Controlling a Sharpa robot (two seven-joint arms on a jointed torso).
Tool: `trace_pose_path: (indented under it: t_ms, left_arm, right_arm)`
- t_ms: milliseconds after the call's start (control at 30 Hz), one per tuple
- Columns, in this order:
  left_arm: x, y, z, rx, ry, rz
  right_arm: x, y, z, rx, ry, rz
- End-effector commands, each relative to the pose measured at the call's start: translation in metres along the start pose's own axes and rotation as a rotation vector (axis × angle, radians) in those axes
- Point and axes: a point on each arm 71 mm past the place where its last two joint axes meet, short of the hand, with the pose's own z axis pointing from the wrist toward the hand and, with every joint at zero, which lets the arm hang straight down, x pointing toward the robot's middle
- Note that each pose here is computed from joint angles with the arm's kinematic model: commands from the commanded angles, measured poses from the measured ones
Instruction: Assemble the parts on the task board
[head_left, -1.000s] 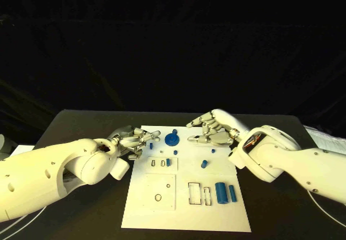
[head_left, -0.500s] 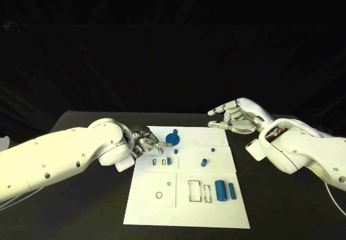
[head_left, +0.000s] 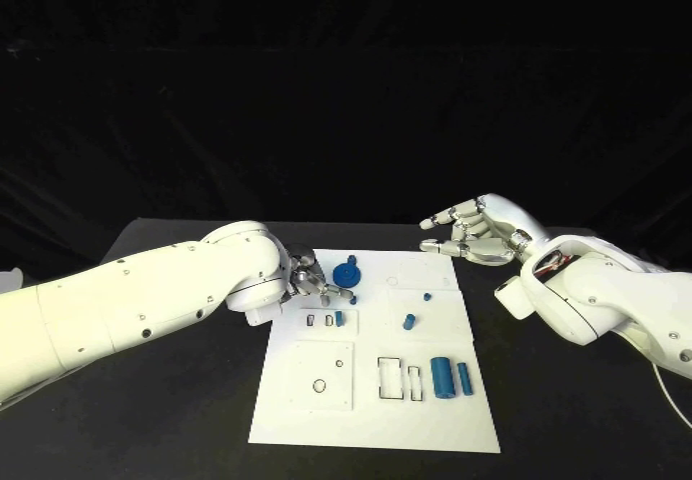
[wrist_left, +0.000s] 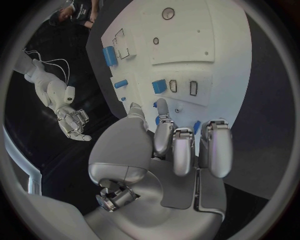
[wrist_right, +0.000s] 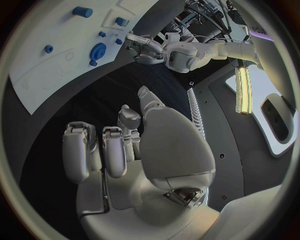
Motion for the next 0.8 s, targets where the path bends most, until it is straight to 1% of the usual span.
trace_pose_path:
  t_ms: [33,167,367,567,800]
  left_arm:
    - [0.0008,-0.0004,0.0026,-0.066,0.033,0.099]
    - [0.0025,-0.0055,0.0065,-0.068,0.052,0.120]
    - [0.0050,-0.0101,0.0112,-0.072,0.070,0.138]
    - [0.0067,-0.0123,0.0143,-0.076,0.078,0.145]
    - [0.0079,-0.0127,0.0157,-0.079,0.087,0.153]
  right_arm:
    - [0.002,-0.001,0.000,0.009,0.011,-0.004]
    - [0.002,-0.001,0.001,0.011,0.012,-0.004]
    - [0.004,-0.002,0.002,0.012,0.015,-0.004]
    - [0.005,-0.002,0.002,0.013,0.017,-0.004]
    - [0.005,-0.003,0.002,0.016,0.017,-0.004]
